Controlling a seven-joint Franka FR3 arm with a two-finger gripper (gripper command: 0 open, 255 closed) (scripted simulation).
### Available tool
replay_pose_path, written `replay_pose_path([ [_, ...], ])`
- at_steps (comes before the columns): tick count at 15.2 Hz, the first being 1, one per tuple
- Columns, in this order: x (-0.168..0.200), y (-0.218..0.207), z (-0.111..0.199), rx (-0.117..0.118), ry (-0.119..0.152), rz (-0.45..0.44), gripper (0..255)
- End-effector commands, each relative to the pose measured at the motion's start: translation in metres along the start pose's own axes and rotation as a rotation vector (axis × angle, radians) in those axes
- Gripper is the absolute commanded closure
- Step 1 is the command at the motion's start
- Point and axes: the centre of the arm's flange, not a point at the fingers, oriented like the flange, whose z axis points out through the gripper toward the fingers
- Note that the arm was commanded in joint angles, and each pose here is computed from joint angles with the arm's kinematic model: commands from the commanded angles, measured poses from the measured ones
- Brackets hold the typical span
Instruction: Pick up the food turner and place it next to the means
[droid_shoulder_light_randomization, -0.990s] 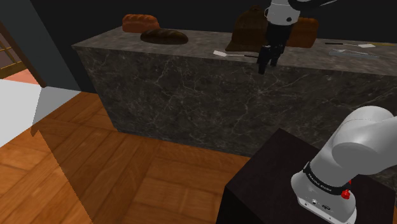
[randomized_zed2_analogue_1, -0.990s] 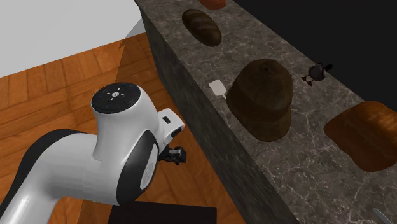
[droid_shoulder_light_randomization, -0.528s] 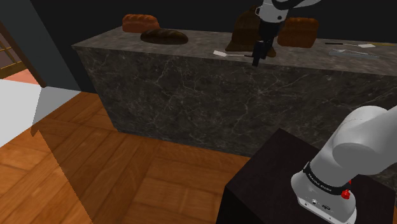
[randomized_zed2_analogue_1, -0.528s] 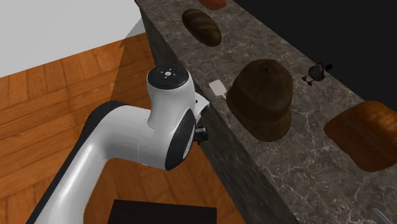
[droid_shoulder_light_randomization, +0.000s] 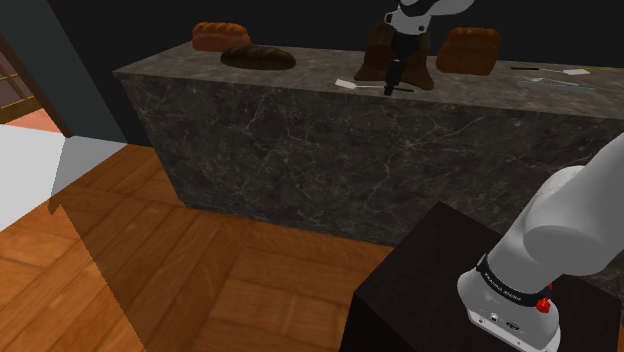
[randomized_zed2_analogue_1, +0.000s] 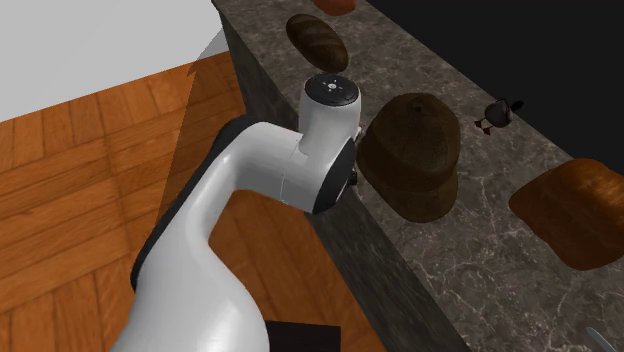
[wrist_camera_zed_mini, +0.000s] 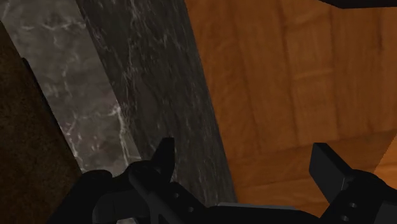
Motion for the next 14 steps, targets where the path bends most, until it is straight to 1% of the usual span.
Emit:
replay_pose_path([
  [1, 0.016, 0.021, 0.003, 0.004, 0.011, -0.045, 0],
  [7, 0.069, 0.076, 0.016, 0.018, 0.043, -0.168, 0],
  [14, 0.139, 0.131, 0.03, 0.034, 0.08, -0.312, 0],
])
